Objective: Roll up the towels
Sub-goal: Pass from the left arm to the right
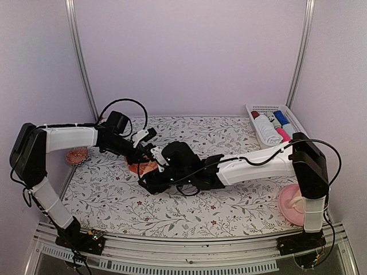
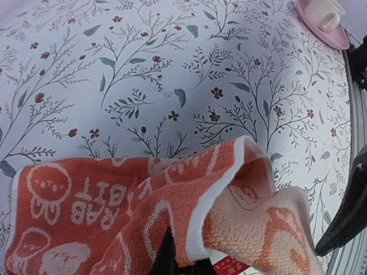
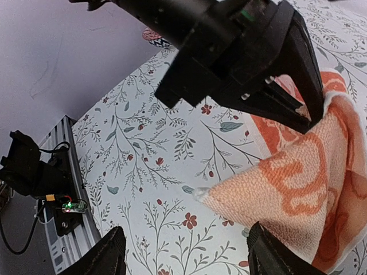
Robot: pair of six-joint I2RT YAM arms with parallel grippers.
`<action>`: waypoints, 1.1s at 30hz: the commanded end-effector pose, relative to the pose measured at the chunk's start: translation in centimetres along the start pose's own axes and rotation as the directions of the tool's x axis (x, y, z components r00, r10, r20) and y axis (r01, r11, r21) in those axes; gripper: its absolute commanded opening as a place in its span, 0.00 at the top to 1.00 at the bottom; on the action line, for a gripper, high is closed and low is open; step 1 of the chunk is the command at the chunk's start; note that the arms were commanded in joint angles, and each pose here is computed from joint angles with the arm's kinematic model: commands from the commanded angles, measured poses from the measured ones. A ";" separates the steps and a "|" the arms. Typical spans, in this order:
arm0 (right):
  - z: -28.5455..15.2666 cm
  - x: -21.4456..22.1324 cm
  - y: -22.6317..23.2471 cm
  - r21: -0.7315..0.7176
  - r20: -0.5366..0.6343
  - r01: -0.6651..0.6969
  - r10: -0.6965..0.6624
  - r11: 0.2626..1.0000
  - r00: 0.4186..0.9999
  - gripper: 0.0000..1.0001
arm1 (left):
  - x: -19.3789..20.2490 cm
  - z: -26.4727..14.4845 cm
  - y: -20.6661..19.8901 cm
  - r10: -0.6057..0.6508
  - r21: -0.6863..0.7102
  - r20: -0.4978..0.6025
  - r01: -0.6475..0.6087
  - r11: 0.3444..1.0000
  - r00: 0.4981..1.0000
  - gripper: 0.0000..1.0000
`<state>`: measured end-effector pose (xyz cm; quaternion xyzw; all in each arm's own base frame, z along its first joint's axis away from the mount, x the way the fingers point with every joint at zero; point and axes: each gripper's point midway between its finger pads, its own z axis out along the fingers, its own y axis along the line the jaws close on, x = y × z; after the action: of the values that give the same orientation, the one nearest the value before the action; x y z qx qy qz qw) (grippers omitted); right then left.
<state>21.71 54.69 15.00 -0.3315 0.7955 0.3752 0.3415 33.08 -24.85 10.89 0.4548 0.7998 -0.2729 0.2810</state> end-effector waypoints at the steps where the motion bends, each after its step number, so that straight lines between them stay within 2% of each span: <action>1: 1.0 0.3 -1.5 0.122 0.031 -0.067 0.064 0.990 0.997 0.28 | -1.5 0.2 0.0 0.022 -0.005 0.030 -0.022 1.000 0.999 1.00; 5: 0.0 -0.2 -0.4 0.183 0.072 -0.037 0.024 0.982 0.997 0.28 | -1.5 0.3 0.1 0.023 -0.013 0.029 -0.022 1.000 0.999 1.00; 12: 1.6 2.1 2.6 0.072 -0.012 -0.008 0.009 0.997 1.000 0.28 | -1.6 0.4 0.6 0.025 -0.029 0.023 -0.024 0.999 0.999 1.00; 15: 2.2 2.4 1.4 0.136 0.006 -0.034 0.034 0.990 0.999 0.28 | -1.6 0.4 0.6 0.025 -0.029 0.024 -0.024 0.999 0.999 1.00; 22: 0.7 -0.8 -2.3 0.375 0.140 -0.060 0.007 0.925 0.990 0.27 | -1.6 0.4 0.4 0.027 -0.023 0.028 -0.027 0.999 0.999 1.00; 26: 1.4 -1.6 -2.9 0.413 0.157 -0.041 -0.027 0.910 0.987 0.26 | -1.6 0.4 0.4 0.027 -0.020 0.027 -0.026 0.999 0.999 1.00; 33: 2.6 -1.9 -4.7 0.438 0.164 -0.070 -0.002 0.896 0.987 0.25 | -1.5 0.6 0.1 0.030 -0.014 0.028 -0.030 0.999 0.999 1.00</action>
<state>25.25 55.90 14.75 -0.2181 0.8268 0.2478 0.4554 33.74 -25.01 10.90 0.4531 0.8015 -0.2638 0.2876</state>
